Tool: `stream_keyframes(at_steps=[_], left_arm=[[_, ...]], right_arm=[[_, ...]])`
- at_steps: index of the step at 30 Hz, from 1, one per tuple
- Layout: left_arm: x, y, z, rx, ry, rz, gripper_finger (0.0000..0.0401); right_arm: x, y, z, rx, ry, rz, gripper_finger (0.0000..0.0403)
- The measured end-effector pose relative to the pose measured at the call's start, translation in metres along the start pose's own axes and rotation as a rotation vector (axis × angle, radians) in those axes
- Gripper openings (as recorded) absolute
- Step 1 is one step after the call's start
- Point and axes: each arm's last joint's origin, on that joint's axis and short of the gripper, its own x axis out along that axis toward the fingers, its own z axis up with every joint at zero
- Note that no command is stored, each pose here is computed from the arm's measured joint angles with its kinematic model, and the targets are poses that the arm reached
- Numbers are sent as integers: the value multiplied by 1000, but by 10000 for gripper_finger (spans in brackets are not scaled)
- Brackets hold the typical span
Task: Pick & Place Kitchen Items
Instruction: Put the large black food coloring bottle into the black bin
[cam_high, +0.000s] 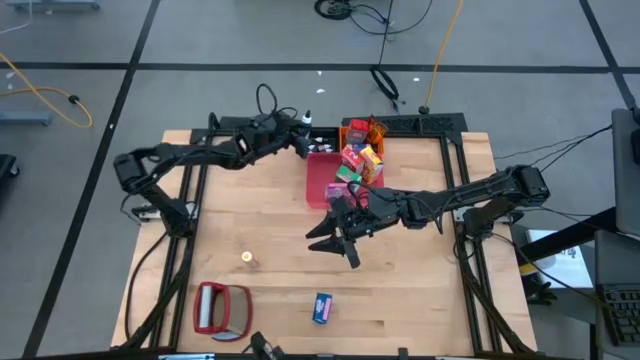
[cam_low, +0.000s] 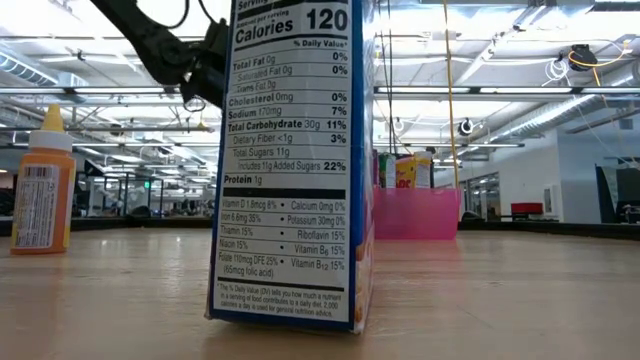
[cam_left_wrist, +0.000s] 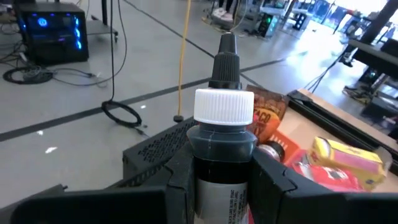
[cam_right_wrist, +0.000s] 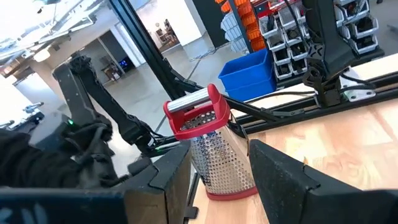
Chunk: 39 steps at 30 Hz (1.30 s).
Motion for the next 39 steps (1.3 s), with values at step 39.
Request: stream_keyframes(at_steps=[39], left_arm=[[44, 35, -42, -74, 4, 74, 93]], right_arm=[[0, -1, -2, 28, 18, -7, 155]])
